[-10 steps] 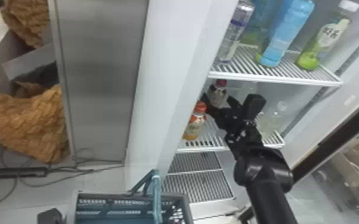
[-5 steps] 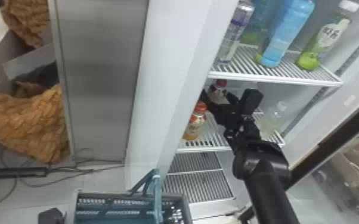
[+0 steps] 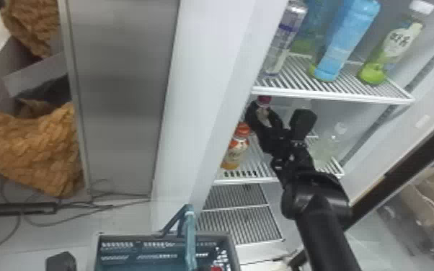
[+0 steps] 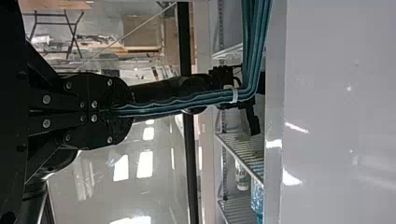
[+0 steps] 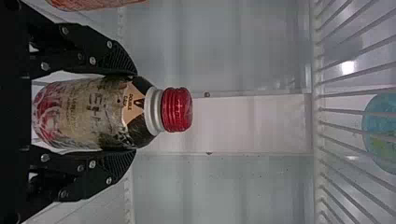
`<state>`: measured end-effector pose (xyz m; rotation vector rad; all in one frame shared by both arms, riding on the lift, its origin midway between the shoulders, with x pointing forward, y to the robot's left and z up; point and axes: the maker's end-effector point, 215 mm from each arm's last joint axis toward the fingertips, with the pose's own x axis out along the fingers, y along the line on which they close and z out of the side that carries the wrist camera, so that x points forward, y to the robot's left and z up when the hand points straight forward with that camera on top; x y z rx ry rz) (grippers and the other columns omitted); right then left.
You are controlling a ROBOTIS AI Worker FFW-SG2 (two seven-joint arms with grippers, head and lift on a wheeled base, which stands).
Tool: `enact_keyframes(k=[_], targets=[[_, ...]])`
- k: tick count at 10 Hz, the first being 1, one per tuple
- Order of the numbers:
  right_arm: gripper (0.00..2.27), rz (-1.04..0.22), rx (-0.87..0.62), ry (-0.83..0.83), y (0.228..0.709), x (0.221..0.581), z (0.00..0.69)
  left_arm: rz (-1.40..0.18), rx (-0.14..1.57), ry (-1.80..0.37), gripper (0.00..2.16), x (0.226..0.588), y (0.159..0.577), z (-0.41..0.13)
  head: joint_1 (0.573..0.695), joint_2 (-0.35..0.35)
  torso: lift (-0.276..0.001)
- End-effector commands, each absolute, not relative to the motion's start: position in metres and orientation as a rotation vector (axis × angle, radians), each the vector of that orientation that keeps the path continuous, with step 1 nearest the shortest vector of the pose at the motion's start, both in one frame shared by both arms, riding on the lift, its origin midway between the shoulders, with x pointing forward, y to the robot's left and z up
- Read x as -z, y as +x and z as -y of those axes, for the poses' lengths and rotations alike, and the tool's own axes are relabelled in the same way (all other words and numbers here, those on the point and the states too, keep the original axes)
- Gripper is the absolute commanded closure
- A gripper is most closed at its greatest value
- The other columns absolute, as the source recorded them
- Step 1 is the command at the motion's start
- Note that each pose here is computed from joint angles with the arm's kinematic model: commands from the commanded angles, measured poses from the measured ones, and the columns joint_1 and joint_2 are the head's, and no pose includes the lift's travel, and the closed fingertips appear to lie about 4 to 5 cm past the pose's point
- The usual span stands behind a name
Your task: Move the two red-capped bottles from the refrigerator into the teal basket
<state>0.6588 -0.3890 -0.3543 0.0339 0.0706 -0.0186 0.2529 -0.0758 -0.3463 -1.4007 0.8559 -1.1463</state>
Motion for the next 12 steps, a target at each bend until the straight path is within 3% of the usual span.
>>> enact_keyframes(k=[1, 6, 12], targets=[[0.68, -0.055, 0.014, 0.026, 0.652, 0.352, 0.386, -0.856, 1.145, -1.402, 1.15, 0.347, 0.252, 0.075, 0.695, -0.35, -0.224], [0.68, 0.025, 0.075, -0.016, 0.606, 0.319, 0.407, -0.855, 1.144, -1.406, 1.15, 0.347, 0.252, 0.074, 0.695, -0.35, -0.224], [0.68, 0.001, 0.082, -0.04, 0.531, 0.308, 0.406, -0.863, 1.141, -1.405, 1.15, 0.349, 0.25, 0.074, 0.695, -0.35, -0.224]])
